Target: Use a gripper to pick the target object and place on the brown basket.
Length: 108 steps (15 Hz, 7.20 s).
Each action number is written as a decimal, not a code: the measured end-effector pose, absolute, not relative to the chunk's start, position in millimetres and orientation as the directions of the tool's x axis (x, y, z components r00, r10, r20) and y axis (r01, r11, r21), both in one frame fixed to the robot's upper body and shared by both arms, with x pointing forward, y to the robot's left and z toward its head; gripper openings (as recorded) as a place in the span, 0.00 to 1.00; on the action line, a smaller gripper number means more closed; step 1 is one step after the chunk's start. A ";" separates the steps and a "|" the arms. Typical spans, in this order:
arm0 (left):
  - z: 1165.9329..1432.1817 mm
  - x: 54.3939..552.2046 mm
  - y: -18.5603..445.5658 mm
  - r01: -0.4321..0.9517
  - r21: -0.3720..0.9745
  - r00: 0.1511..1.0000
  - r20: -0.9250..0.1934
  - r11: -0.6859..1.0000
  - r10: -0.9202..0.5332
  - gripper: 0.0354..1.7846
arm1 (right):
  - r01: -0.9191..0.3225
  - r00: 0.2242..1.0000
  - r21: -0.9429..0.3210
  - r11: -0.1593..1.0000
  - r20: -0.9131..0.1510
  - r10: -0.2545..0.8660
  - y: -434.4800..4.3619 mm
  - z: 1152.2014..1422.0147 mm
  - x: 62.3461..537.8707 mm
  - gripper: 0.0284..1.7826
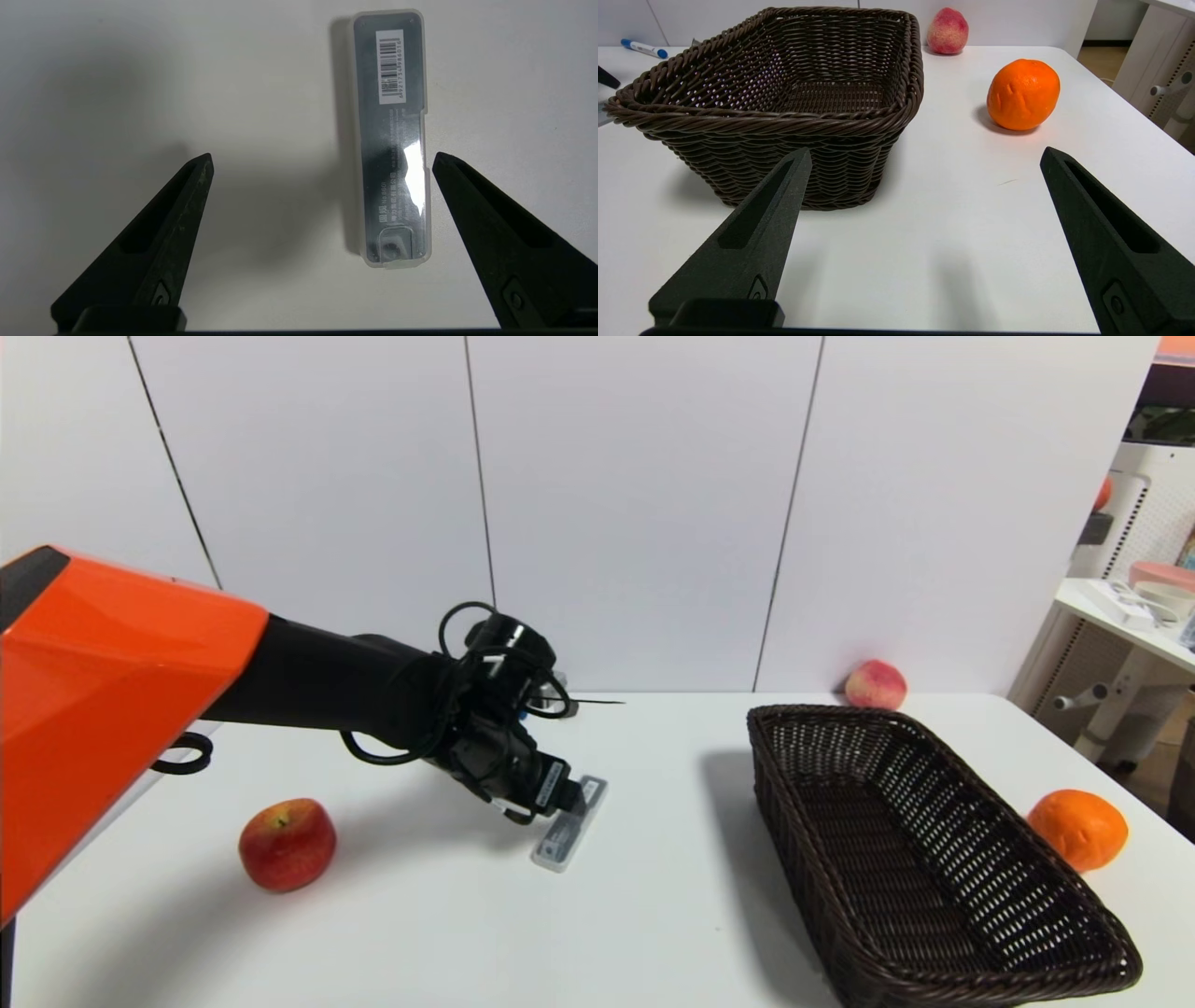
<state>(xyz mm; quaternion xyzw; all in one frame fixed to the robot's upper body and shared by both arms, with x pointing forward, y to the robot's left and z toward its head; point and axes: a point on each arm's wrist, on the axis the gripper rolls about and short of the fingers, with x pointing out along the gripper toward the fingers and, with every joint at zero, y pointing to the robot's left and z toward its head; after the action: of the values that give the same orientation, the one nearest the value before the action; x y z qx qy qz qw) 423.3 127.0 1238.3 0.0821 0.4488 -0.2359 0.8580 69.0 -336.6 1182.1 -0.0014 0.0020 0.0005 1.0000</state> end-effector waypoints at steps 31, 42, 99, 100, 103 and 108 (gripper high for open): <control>1214.0 418.0 83.0 0.502 -0.007 0.444 -0.856 0.865 -0.265 0.69 | -0.002 1.000 -0.003 1.000 -0.004 0.001 -336.6 1182.0 69.0 0.95; 1226.9 418.2 82.8 0.505 -0.013 0.467 -0.836 0.863 -0.286 0.33 | -0.001 1.000 -0.003 1.000 -0.004 0.001 -336.6 1182.1 69.0 0.95; 1182.5 69.3 333.3 -0.004 -0.002 1.000 -0.003 1.000 0.004 0.94 | -0.001 1.000 -0.002 1.000 -0.004 0.001 -336.6 1182.1 69.0 0.95; 1182.5 69.2 333.3 -0.004 -0.002 1.000 0.000 1.000 0.004 0.94 | -0.001 1.000 -0.002 1.000 -0.004 0.001 -336.6 1182.1 69.0 0.95; 1182.4 69.0 333.3 -0.003 -0.002 1.000 0.002 1.000 0.003 0.94 | -0.002 1.000 -0.007 1.000 -0.004 0.002 -336.6 1182.0 69.0 0.95; 1182.4 68.9 333.3 -0.004 -0.003 1.000 0.003 1.000 0.004 0.94 | -0.001 1.000 -0.001 1.000 -0.004 0.001 -336.6 1182.0 69.0 0.95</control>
<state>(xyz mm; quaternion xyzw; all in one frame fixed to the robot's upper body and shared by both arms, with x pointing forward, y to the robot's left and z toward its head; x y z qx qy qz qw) 68.9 333.3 1182.4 -0.0014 -0.0014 0.0019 1.0000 69.0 -336.6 1182.0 -0.0004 0.0018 0.0007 1.0000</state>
